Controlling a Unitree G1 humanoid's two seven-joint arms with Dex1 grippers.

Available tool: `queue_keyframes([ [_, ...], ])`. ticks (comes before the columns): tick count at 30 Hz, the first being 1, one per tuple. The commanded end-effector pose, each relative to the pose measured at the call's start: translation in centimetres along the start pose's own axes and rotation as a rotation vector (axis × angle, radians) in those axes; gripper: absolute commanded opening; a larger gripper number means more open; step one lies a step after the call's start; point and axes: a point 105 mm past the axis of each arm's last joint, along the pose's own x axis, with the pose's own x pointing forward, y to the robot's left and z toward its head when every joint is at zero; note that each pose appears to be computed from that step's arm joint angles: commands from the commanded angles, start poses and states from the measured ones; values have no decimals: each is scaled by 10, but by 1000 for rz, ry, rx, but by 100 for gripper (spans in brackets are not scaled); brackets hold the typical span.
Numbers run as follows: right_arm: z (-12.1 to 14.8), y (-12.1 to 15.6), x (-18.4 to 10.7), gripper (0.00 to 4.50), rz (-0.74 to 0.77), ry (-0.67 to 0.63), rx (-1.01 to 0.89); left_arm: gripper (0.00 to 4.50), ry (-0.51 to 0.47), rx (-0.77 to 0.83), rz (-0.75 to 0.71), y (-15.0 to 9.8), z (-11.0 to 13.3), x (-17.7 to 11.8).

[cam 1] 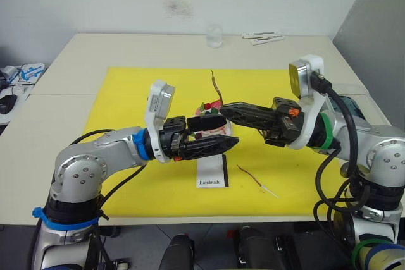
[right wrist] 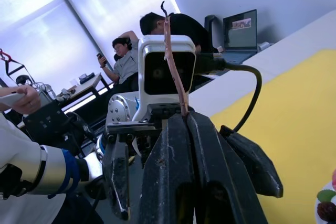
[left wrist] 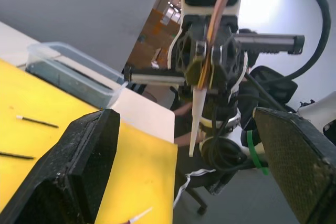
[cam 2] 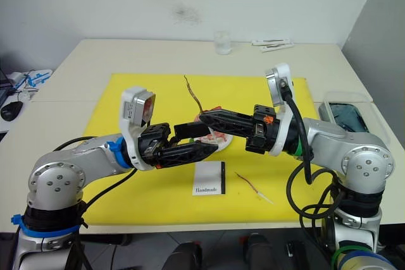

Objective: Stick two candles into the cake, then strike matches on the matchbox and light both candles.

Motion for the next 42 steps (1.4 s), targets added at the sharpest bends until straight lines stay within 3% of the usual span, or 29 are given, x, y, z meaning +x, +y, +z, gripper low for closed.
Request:
queue_keyframes([
  [1, 7, 6, 0, 1, 22, -31, -17, 450, -2, 30, -22, -4, 4, 1],
  [2, 7, 6, 0, 1, 22, -31, -16, 450, -1, 30, -24, -4, 4, 1],
  [5, 5, 6, 1, 0, 28, -28, -11, 394, -10, 27, -32, -4, 5, 3],
  [17, -1, 12, 6, 0, 61, -20, -3, 1, -29, 21, -35, -1, 5, 6],
  [26, 1, 18, 6, 0, 115, -17, 46, 1, -7, 41, -26, -1, 2, 4],
  [30, 5, 14, 8, 94, 91, -27, 27, 0, 13, 61, -28, -2, 0, 4],
  [37, 17, 4, 4, 349, 23, -61, -36, 0, 32, 69, -37, -5, -4, 3],
  [42, 22, -3, -6, 349, -28, -72, -62, 0, 46, 68, -40, -8, -4, 1],
])
